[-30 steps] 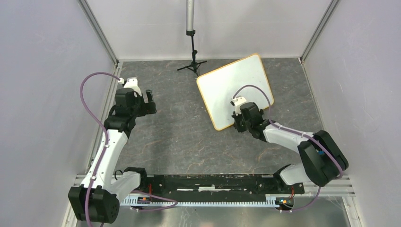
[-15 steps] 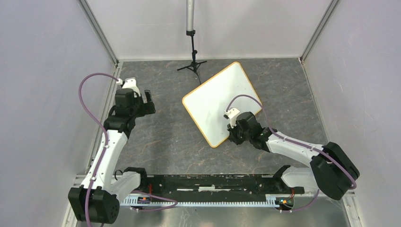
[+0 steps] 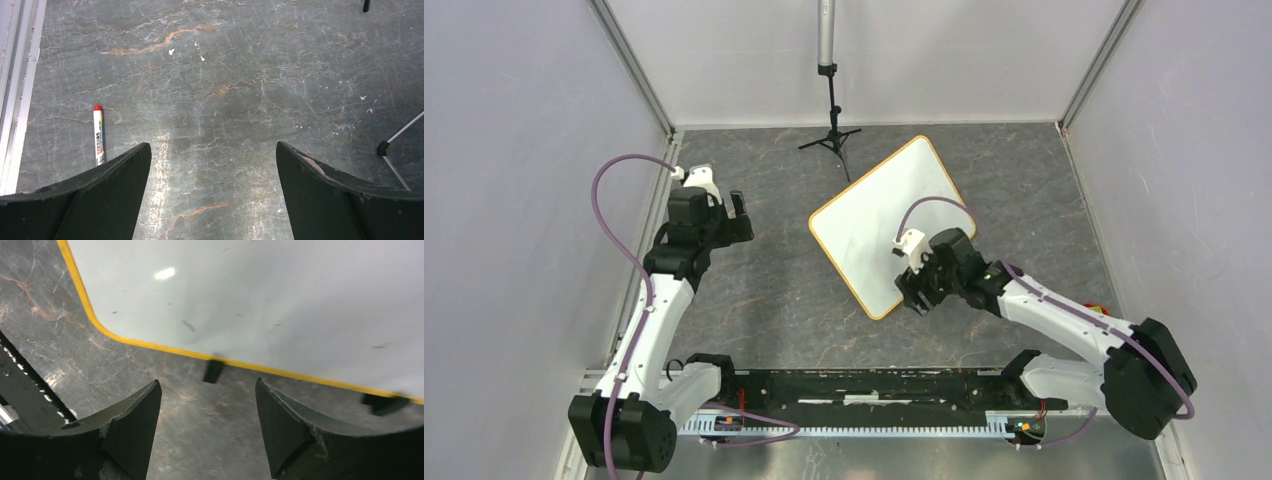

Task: Write a sentence on the whiteboard
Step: Move the whiteboard to the center of the board.

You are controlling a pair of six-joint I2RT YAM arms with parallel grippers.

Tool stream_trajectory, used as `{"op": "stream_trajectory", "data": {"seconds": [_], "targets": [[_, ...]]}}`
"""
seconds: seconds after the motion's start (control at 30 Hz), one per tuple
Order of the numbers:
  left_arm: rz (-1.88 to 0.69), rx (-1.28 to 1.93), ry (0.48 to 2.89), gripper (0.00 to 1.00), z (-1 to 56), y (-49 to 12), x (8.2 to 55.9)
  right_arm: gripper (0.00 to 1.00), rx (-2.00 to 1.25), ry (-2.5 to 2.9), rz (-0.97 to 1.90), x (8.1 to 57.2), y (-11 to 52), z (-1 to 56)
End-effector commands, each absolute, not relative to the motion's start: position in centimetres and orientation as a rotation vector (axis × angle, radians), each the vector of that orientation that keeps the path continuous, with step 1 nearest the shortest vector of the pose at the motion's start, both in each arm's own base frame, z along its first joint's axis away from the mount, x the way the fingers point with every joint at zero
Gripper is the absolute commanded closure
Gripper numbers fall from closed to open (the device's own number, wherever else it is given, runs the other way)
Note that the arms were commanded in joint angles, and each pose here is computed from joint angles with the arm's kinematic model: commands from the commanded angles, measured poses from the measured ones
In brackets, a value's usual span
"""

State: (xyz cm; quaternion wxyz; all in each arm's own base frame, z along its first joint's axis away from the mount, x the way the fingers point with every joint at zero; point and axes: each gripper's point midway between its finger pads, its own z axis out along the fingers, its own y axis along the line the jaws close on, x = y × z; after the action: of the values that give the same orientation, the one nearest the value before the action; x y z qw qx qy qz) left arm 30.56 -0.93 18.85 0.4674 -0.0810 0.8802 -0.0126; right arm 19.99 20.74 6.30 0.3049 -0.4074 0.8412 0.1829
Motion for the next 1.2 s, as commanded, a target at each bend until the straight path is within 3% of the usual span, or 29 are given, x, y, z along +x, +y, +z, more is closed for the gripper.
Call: {"op": "stream_trajectory", "data": {"seconds": [0.0, 0.2, 0.33, 0.93, 1.17], "targets": [[-0.085, -0.188, 2.088, 0.00, 21.6, -1.6, 30.9, 0.25, -1.132, 2.131, 0.317, 23.3, 17.3, 9.9], [-0.101, -0.160, 2.083, 0.00, 21.9, -1.9, 30.9, 0.32, -1.082, 2.193, 0.121, 27.6, 11.9, 9.5], [-0.094, -0.159, 2.085, 0.00, 21.9, -1.8, 31.0, 0.45, -1.090, 2.213, 0.070, 29.6, 10.5, 9.0], [-0.080, -0.184, 2.092, 0.00, 21.6, -1.6, 31.2, 0.47, -1.097, 2.266, 0.126, 33.2, 10.3, 6.9], [-0.069, -0.189, 2.089, 0.00, 21.6, -1.4, 31.1, 0.55, -1.102, 2.316, 0.137, 33.4, 10.3, 5.2]]}}
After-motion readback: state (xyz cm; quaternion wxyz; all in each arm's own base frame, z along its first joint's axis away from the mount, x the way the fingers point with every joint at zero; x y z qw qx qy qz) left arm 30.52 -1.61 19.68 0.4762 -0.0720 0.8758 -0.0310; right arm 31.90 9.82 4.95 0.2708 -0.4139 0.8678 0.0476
